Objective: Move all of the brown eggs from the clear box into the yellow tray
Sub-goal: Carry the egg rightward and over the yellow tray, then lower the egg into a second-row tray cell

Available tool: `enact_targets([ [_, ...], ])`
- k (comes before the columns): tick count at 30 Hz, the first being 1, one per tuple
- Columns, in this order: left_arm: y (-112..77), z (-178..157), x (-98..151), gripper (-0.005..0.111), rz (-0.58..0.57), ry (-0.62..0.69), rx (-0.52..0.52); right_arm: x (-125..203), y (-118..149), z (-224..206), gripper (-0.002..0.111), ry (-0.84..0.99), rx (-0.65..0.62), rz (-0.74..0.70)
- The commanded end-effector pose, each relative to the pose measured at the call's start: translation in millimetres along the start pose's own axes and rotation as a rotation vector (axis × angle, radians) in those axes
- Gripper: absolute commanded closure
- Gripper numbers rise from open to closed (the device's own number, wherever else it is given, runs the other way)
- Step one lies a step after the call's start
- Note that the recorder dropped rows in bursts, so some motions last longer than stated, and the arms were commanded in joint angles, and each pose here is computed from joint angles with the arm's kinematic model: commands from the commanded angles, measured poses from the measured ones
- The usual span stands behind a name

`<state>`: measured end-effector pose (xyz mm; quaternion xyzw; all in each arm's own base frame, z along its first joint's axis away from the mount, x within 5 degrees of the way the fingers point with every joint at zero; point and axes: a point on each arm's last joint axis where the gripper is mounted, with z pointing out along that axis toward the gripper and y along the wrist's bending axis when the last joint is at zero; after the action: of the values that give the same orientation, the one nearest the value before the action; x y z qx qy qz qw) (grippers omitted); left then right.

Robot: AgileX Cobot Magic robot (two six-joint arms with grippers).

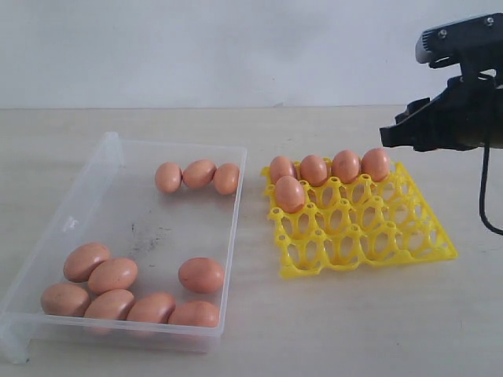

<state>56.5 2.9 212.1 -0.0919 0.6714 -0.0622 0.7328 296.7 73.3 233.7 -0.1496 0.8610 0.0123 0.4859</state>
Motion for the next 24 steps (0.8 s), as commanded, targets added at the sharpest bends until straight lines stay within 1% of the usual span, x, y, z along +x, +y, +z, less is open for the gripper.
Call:
enact_targets([
  [1,-0.5,0,-1,0.103,0.001,-0.004,0.005,-3,0,1,0.109,-0.056,0.03,0.003],
  [4,-0.5,0,-1,0.103,0.001,-0.004,0.005,-9,11,2,0.109,-0.128,0.001,-0.067],
  [6,-0.5,0,-1,0.103,0.001,-0.004,0.005,-16,26,2,0.109,-0.242,-0.074,-0.028],
  [7,-0.5,0,-1,0.103,0.001,-0.004,0.005,-18,37,2,0.109,-0.352,-0.181,-0.005],
  [8,-0.5,0,-1,0.103,0.001,-0.004,0.005,-17,41,1,0.109,-0.418,-0.259,0.006],
  [9,-0.5,0,-1,0.103,0.001,-0.004,0.005,-16,48,1,0.109,-0.516,-0.391,0.011],
  [10,-0.5,0,-1,0.103,0.001,-0.004,0.005,-13,49,3,0.109,-0.541,-0.435,0.013],
  [11,-0.5,0,-1,0.103,0.001,-0.004,0.005,-7,47,11,0.109,-0.541,-0.47,0.027],
  [14,-0.5,0,-1,0.103,0.001,-0.004,0.005,19,40,35,0.109,-0.452,-0.526,-0.014],
  [16,-0.5,0,-1,0.103,0.001,-0.004,0.005,36,30,50,0.109,-0.451,-0.578,0.057],
  [17,-0.5,0,-1,0.103,0.001,-0.004,0.005,46,22,56,0.109,-0.483,-0.63,0.117],
  [18,-0.5,0,-1,0.103,0.001,-0.004,0.005,52,16,62,0.109,-0.472,-0.65,0.156],
  [19,-0.5,0,-1,0.103,0.001,-0.004,0.005,64,6,76,0.109,-0.409,-0.674,0.204],
  [21,-0.5,0,-1,0.103,0.001,-0.004,0.005,76,0,94,0.109,-0.328,-0.751,0.22],
  [24,-0.5,0,-1,0.103,0.001,-0.004,0.005,80,2,107,0.109,-0.303,-0.788,0.212],
])
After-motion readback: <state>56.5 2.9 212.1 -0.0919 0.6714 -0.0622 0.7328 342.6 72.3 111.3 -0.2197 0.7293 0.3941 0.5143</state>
